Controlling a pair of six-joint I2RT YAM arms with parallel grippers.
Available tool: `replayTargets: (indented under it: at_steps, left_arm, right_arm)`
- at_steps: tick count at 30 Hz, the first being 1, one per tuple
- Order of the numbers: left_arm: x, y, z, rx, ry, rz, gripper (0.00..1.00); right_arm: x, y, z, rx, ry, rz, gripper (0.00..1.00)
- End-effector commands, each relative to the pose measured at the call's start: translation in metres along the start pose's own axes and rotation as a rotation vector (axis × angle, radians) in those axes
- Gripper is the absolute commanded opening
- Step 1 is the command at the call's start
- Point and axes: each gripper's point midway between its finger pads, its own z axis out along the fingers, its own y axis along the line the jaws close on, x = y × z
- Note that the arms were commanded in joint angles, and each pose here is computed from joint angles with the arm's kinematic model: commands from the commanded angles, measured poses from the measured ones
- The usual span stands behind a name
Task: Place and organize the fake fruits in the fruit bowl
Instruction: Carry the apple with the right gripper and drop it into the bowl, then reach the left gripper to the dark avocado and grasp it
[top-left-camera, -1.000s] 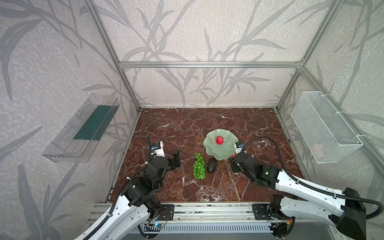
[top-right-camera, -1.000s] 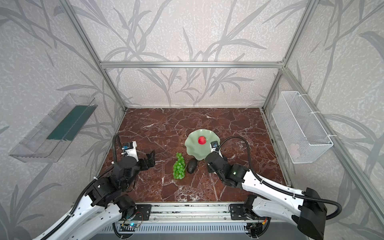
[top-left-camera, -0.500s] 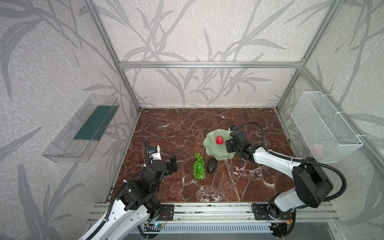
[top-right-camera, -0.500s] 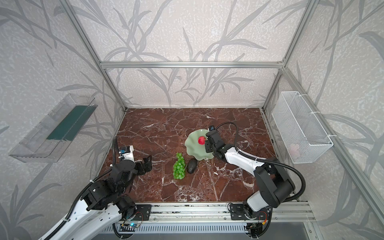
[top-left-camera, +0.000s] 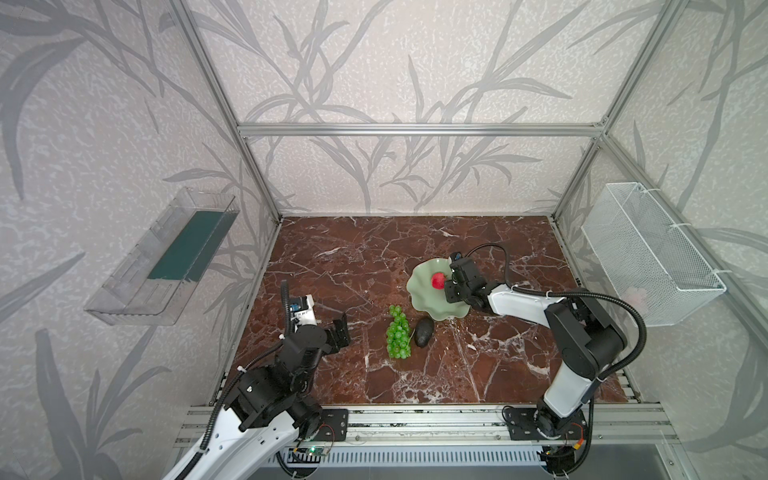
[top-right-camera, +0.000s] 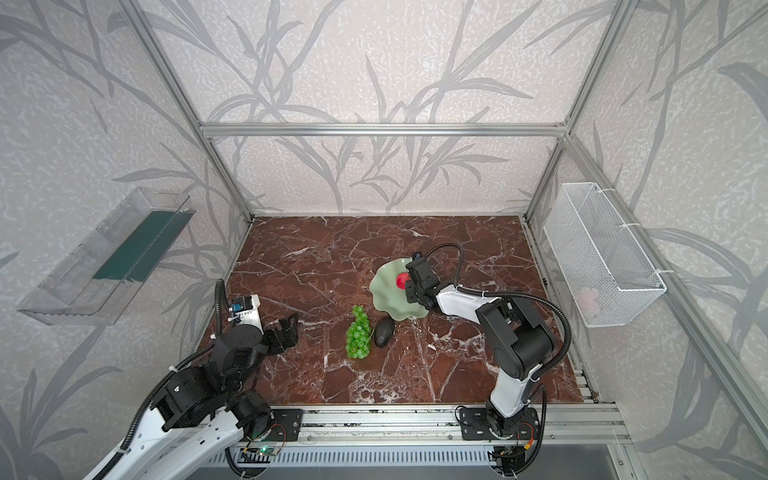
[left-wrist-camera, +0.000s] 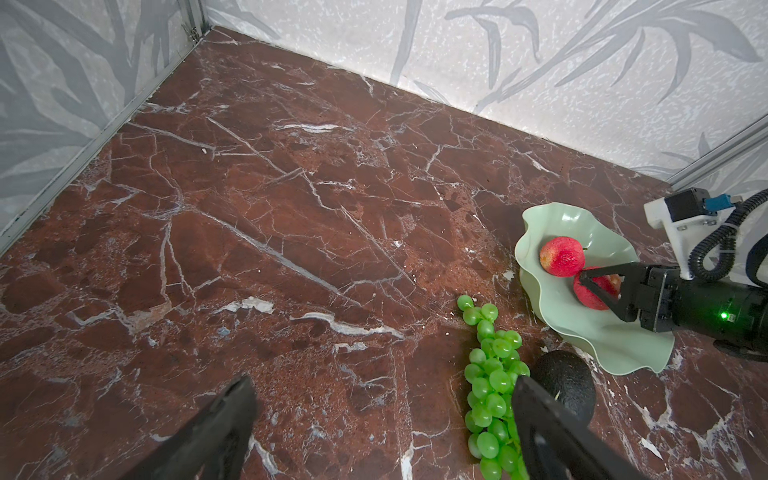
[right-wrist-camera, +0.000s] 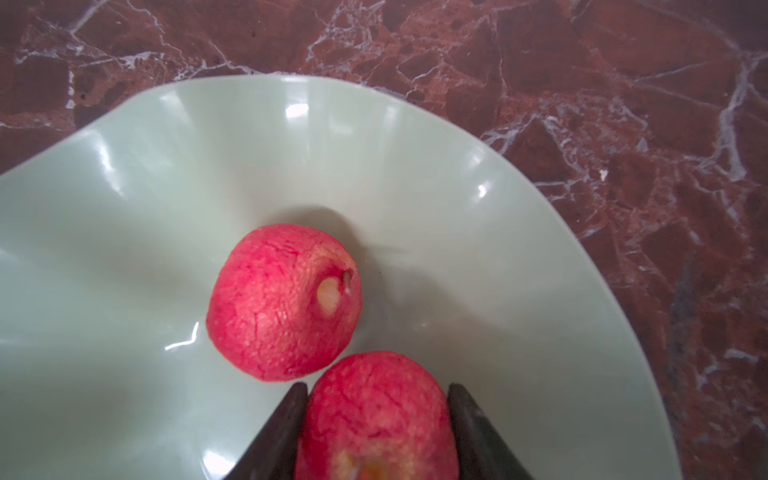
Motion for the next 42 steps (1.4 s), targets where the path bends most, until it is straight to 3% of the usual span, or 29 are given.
replayTargets:
  at_steps: [1,4,12,20,27,31,42]
  left_arm:
    - [-0.006,0.005,-0.006,-0.021,-0.015,-0.022,0.96]
    - [-0.005,0.002,-0.005,-0.006,-0.010,-0.021,0.96]
    - [0.002,-0.035,0.007,0.128,0.064,0.012,0.93]
    - [0.033,-0.111,0.028,0.366,0.290,0.018,0.85]
    - [0.055,-0.160,0.037,0.409,0.365,0.168,0.83]
    - [0.074,-0.182,0.045,0.395,0.408,0.256,0.77]
    - [0.124,-0.220,0.067,0.382,0.522,0.359,0.69]
  right_arm:
    - [-0.020,0.005,-0.005,-0.019,-0.045,0.012,0.57]
    - [-0.030,0.004,-0.018,-0.024,-0.079,0.018,0.67]
    - [-0.070,-0.003,-0.098,-0.065,-0.270,0.035,0.82]
    - [-0.044,-0.014,-0.158,-0.145,-0.387,0.043,0.96]
    - [-0.014,-0.028,-0.180,-0.152,-0.392,0.070,0.97]
    - [-0.008,-0.033,-0.189,-0.142,-0.398,0.068,0.98]
    - [-0.001,-0.042,-0.194,-0.108,-0.384,0.074,0.98]
